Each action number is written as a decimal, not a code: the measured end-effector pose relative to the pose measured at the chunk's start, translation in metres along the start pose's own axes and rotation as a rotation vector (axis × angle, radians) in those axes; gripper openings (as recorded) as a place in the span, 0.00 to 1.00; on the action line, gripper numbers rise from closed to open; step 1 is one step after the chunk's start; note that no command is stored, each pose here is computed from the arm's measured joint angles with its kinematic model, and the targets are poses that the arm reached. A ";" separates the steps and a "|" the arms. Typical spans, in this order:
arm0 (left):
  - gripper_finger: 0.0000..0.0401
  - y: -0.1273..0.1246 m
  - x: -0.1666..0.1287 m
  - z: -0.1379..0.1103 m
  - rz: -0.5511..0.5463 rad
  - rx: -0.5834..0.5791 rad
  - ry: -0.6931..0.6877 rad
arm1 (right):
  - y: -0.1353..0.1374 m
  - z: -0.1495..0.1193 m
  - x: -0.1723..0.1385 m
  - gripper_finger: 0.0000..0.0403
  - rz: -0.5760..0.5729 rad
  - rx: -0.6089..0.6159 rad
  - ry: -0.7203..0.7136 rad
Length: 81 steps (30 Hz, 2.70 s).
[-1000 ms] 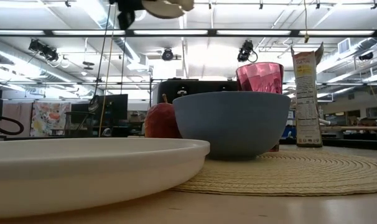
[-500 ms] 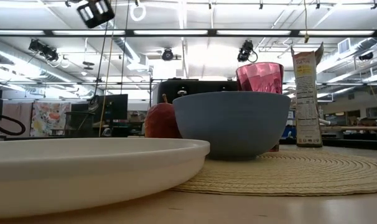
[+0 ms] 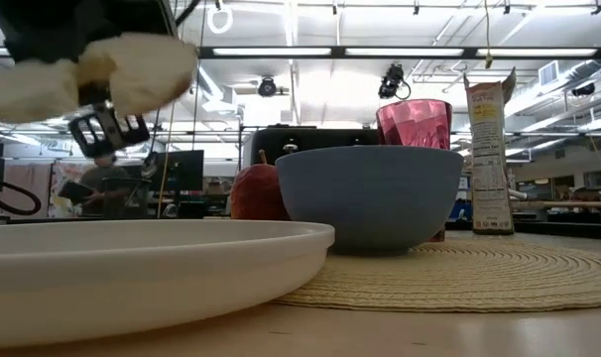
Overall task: Arrange a breakfast setting
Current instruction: Put the bread on the white plate, then put the spoon on the yellow tablemat to the right of the blue bowl
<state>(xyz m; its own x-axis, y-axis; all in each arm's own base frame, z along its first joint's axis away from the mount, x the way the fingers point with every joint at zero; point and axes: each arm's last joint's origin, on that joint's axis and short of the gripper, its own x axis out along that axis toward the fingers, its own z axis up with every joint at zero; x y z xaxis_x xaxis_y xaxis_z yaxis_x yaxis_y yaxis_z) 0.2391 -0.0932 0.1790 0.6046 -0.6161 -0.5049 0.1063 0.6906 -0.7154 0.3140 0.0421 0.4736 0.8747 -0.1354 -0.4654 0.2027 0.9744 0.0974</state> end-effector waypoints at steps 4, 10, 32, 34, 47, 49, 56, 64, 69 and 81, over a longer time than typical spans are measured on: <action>0.14 0.009 0.024 -0.003 -0.018 -0.037 0.001 | -0.003 0.000 0.009 0.58 -0.017 0.005 0.008; 0.17 0.027 0.045 -0.010 0.015 -0.121 0.030 | -0.005 0.000 0.010 0.59 -0.030 0.002 0.011; 0.54 0.047 0.019 0.008 0.075 -0.144 0.034 | -0.012 0.002 0.011 0.59 -0.062 -0.051 0.002; 0.52 0.046 0.006 0.013 0.086 -0.144 0.015 | -0.012 0.002 0.011 0.59 -0.061 -0.066 0.002; 0.51 0.007 -0.124 0.068 0.524 -0.062 -0.498 | -0.024 0.012 0.013 0.59 -0.138 -0.204 -0.072; 0.51 0.004 -0.150 0.080 0.649 -0.065 -0.569 | -0.031 0.015 0.014 0.59 -0.151 -0.213 -0.085; 0.51 0.044 -0.243 0.091 0.996 -0.368 -0.721 | -0.050 0.020 0.017 0.59 -0.128 -0.234 -0.084; 0.51 0.082 -0.311 0.078 1.356 -0.571 -0.979 | -0.059 0.021 0.015 0.59 -0.113 -0.245 -0.076; 0.53 0.101 -0.320 0.074 1.399 -0.731 -1.035 | -0.063 0.018 0.011 0.59 -0.126 -0.283 -0.039; 0.46 0.140 -0.333 0.118 1.566 -1.143 -1.018 | -0.126 0.028 -0.014 0.59 -0.210 -0.270 -0.070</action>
<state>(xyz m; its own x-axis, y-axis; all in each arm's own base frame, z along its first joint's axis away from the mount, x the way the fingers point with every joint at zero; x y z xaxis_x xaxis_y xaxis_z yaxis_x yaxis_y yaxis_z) 0.1461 0.2534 0.3042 -0.1548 0.6792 -0.7174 -0.8960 -0.4024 -0.1876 0.2888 -0.0834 0.4925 0.8560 -0.3410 -0.3886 0.2658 0.9349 -0.2351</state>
